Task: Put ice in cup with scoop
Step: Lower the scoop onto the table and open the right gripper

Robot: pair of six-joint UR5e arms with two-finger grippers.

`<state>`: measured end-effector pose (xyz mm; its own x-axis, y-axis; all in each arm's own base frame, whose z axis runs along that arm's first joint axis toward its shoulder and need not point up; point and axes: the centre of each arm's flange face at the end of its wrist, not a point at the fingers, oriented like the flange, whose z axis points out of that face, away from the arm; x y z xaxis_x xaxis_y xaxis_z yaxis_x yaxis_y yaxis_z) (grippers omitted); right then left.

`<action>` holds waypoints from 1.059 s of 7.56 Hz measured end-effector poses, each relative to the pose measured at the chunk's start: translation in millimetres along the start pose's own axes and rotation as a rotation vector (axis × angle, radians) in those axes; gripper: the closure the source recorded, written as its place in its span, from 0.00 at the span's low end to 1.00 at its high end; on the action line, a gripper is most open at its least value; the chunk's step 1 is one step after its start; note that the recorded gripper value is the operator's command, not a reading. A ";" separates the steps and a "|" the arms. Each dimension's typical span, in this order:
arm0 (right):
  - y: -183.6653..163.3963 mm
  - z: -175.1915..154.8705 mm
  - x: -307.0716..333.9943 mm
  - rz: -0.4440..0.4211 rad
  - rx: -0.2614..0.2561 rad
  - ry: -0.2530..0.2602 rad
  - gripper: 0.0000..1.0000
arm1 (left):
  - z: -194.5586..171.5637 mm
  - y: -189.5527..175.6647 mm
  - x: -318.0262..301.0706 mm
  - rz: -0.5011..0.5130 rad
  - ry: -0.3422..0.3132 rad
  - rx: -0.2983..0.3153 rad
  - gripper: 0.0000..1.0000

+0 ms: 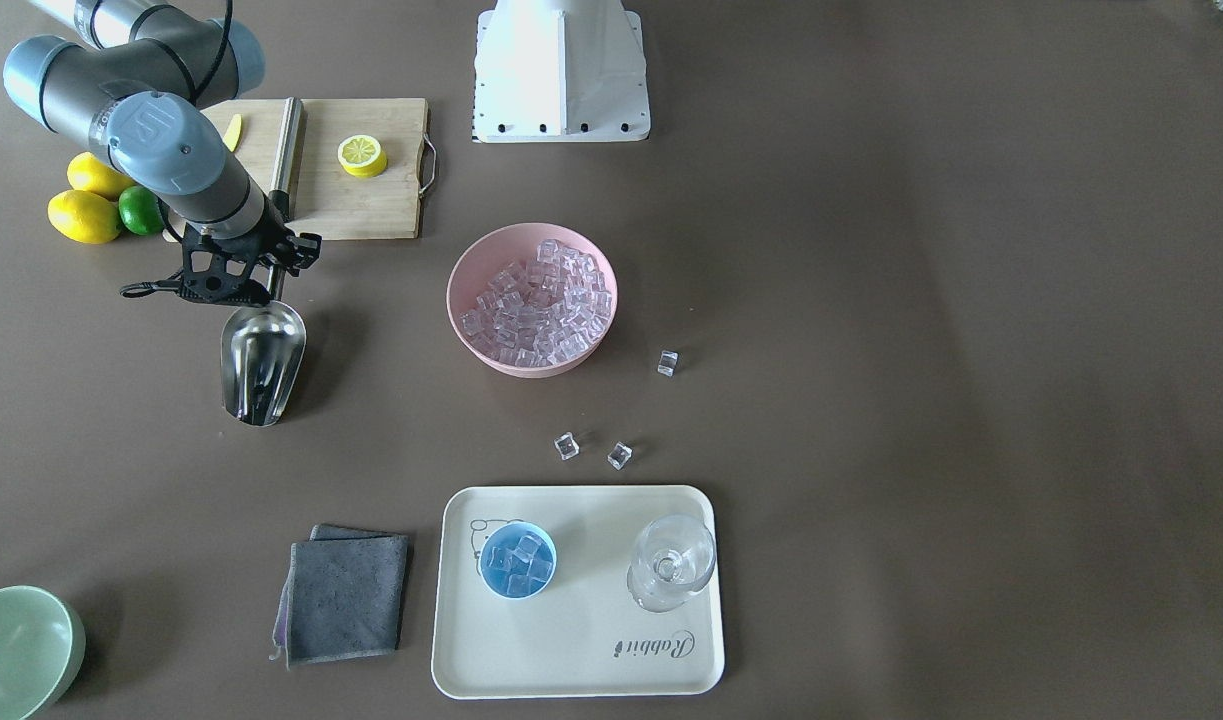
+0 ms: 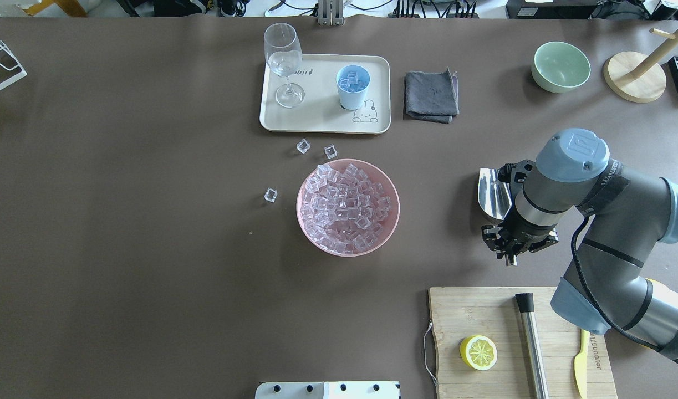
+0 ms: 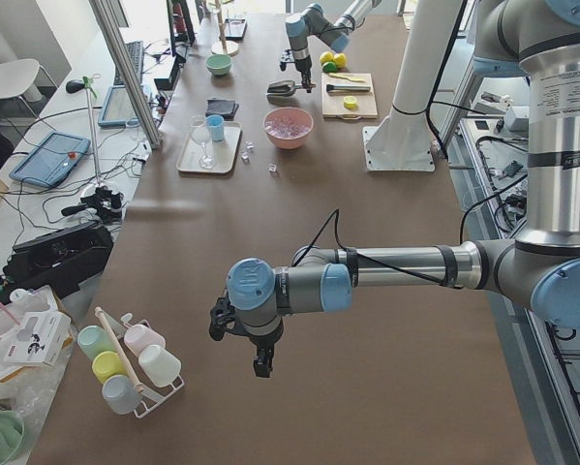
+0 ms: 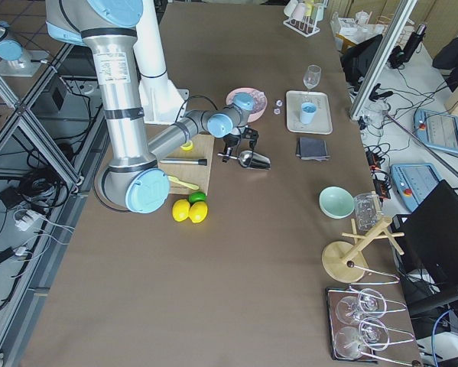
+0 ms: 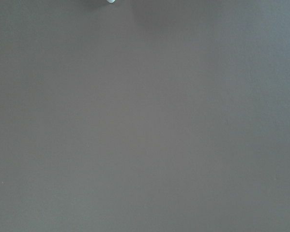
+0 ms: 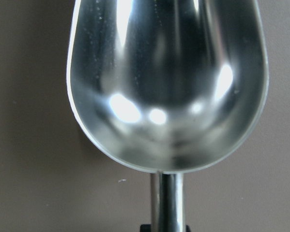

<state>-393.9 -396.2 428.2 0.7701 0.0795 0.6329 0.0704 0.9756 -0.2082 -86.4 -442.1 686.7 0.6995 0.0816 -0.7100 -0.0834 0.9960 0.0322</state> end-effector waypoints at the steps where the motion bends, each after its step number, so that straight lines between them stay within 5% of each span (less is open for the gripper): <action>1: -0.5 1.2 0.1 -0.005 -0.001 0.002 0.01 | 0.5 2.4 -4.3 -0.015 0.020 0.004 0.02; 6: -3.1 2.1 -4.6 -0.014 -0.002 0.000 0.01 | -6.2 6.0 -13.0 -0.056 0.029 0.019 0.02; 8: -3.7 -1.4 -4.3 -0.015 0.004 -0.003 0.00 | -8.4 3.4 -9.7 -0.168 0.028 0.020 0.02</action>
<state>-396.5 -400.5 425.2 0.7670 0.0655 0.6383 0.0791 0.9775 -0.1954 -99.4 -439.9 687.8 0.6825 -0.0873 -0.7256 0.0479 0.9961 -0.0748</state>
